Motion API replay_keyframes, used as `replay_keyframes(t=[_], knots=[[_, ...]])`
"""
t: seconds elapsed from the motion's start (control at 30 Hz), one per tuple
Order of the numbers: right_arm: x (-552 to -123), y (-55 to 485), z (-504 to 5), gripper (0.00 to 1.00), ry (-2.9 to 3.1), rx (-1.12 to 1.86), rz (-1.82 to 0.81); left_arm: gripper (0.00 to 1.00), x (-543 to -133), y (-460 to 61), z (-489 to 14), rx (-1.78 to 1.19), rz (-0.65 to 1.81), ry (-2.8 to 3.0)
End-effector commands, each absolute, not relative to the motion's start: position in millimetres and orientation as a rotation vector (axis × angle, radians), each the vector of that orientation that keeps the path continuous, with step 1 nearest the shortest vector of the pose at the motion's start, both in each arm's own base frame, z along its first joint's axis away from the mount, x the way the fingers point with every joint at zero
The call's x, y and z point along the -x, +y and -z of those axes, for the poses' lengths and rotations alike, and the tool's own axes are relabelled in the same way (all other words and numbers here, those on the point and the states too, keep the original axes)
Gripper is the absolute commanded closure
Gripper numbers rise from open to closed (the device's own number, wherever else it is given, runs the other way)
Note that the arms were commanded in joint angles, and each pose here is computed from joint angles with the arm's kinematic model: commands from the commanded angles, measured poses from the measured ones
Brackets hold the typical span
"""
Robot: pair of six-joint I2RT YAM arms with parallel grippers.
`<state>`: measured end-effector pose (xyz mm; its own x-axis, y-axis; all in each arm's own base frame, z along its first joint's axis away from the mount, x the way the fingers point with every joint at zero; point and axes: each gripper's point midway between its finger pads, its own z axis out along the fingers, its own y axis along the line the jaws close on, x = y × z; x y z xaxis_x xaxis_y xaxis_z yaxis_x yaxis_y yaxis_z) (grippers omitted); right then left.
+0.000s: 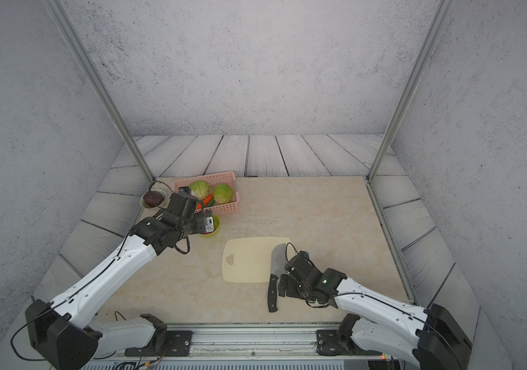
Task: Align the knife with the edge of the cutting board
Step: Adjust the knife at the edge of the cutting board.
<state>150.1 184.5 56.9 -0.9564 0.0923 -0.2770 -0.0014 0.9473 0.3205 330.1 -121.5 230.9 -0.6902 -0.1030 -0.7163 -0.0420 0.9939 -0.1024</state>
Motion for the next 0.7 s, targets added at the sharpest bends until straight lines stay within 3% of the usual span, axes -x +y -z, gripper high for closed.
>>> replay_keyframes(t=[0.0, 0.67], knots=[[-165.0, 203.3, -70.4, 0.04, 2.729, -0.091, -0.459, 0.02, -332.7, -117.0, -238.8, 0.118, 0.086, 2.319], [-160.7, 253.3, -49.0, 0.24, 2.752, 0.027, -0.332, 0.02, -337.3, -112.5, -226.3, 0.126, 0.042, 2.372]])
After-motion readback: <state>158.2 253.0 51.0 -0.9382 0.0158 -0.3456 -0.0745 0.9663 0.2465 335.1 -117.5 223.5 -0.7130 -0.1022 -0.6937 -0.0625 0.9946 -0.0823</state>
